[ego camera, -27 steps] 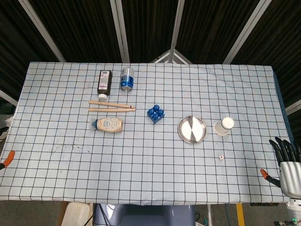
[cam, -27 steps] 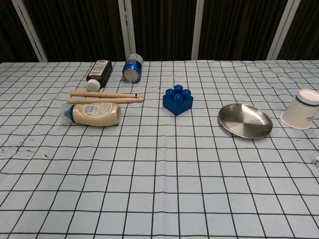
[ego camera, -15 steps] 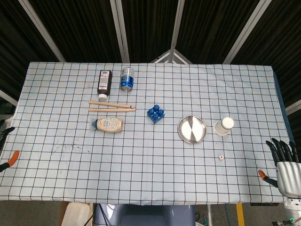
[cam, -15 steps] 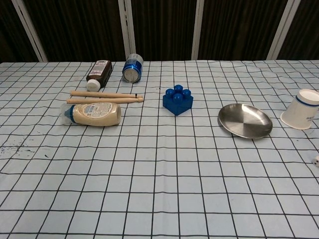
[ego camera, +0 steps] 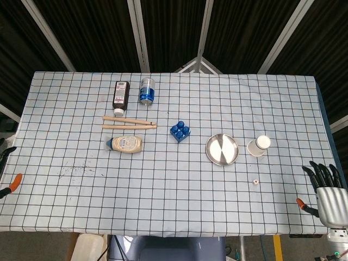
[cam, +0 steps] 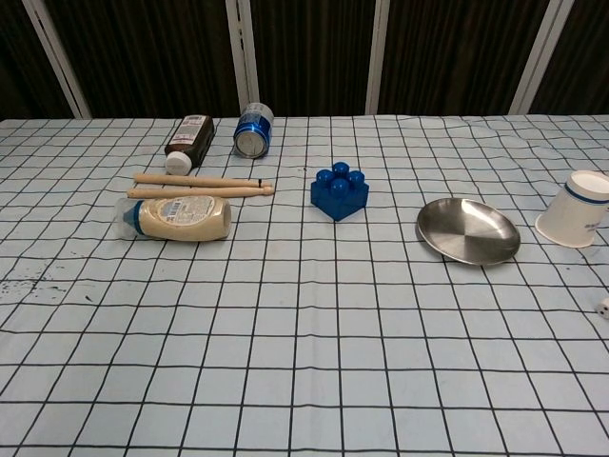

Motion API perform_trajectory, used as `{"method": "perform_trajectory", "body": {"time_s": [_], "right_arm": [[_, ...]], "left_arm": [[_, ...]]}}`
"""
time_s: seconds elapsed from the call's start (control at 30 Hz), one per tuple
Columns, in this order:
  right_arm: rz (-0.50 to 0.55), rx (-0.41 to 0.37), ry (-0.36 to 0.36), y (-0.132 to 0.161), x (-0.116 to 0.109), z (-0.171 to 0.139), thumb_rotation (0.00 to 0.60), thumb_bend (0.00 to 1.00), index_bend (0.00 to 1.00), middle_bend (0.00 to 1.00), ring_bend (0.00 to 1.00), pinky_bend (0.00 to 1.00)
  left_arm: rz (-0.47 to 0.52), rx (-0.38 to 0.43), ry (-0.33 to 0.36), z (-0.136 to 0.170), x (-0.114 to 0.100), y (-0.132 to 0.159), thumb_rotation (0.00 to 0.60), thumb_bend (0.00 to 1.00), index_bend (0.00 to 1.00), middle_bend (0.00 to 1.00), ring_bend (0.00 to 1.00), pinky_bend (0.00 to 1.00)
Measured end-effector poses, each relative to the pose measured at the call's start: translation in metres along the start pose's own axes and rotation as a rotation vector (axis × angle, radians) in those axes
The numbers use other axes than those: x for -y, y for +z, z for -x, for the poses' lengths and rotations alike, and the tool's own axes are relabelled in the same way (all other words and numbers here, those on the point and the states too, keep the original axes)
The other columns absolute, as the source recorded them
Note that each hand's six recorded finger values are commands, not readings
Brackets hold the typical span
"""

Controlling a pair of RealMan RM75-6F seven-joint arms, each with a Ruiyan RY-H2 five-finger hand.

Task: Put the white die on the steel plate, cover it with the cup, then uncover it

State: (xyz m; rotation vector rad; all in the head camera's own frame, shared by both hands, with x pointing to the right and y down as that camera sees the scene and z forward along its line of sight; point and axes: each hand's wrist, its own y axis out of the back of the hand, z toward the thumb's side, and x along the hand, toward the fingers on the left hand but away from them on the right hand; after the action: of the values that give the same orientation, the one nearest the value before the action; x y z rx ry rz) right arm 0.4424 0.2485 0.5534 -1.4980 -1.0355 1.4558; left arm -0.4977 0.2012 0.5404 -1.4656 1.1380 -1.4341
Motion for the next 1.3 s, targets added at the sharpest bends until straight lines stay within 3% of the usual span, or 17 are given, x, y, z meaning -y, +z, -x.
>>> {"method": "perform_trajectory", "body": {"time_s": [0.17, 0.4, 0.6, 0.77, 0.93, 1.3], "right_arm": [[-0.008, -0.050, 0.058, 0.008, 0.015, 0.007, 0.600, 0.15, 0.33, 0.13, 0.10, 0.00], [-0.011, -0.147, 0.189, 0.025, 0.044, 0.036, 0.600, 0.15, 0.35, 0.13, 0.10, 0.00], [-0.049, -0.209, 0.252, 0.040, 0.061, 0.057, 0.600, 0.15, 0.39, 0.13, 0.10, 0.00], [-0.059, -0.245, 0.286, 0.053, 0.074, 0.071, 0.600, 0.19, 0.40, 0.13, 0.10, 0.00], [-0.062, -0.272, 0.322, 0.064, 0.088, 0.083, 0.600, 0.29, 0.41, 0.13, 0.11, 0.00], [-0.076, -0.292, 0.358, 0.072, 0.110, 0.099, 0.600, 0.31, 0.45, 0.13, 0.11, 0.00]], "left_arm": [[-0.007, -0.003, -0.013, -0.001, 0.003, 0.000, 0.600, 0.47, 0.17, 0.00, 0.00, 0.10], [-0.016, -0.007, -0.018, -0.004, 0.006, 0.001, 0.600, 0.47, 0.17, 0.00, 0.00, 0.10], [-0.038, -0.011, -0.028, -0.007, 0.011, 0.002, 0.600, 0.47, 0.17, 0.00, 0.00, 0.10], [-0.032, -0.013, -0.023, -0.009, 0.012, 0.005, 0.600, 0.47, 0.17, 0.00, 0.00, 0.10], [-0.032, -0.018, -0.019, -0.010, 0.012, 0.006, 0.600, 0.47, 0.17, 0.00, 0.00, 0.10], [-0.046, -0.030, -0.018, -0.013, 0.015, 0.006, 0.600, 0.47, 0.17, 0.00, 0.00, 0.10]]}}
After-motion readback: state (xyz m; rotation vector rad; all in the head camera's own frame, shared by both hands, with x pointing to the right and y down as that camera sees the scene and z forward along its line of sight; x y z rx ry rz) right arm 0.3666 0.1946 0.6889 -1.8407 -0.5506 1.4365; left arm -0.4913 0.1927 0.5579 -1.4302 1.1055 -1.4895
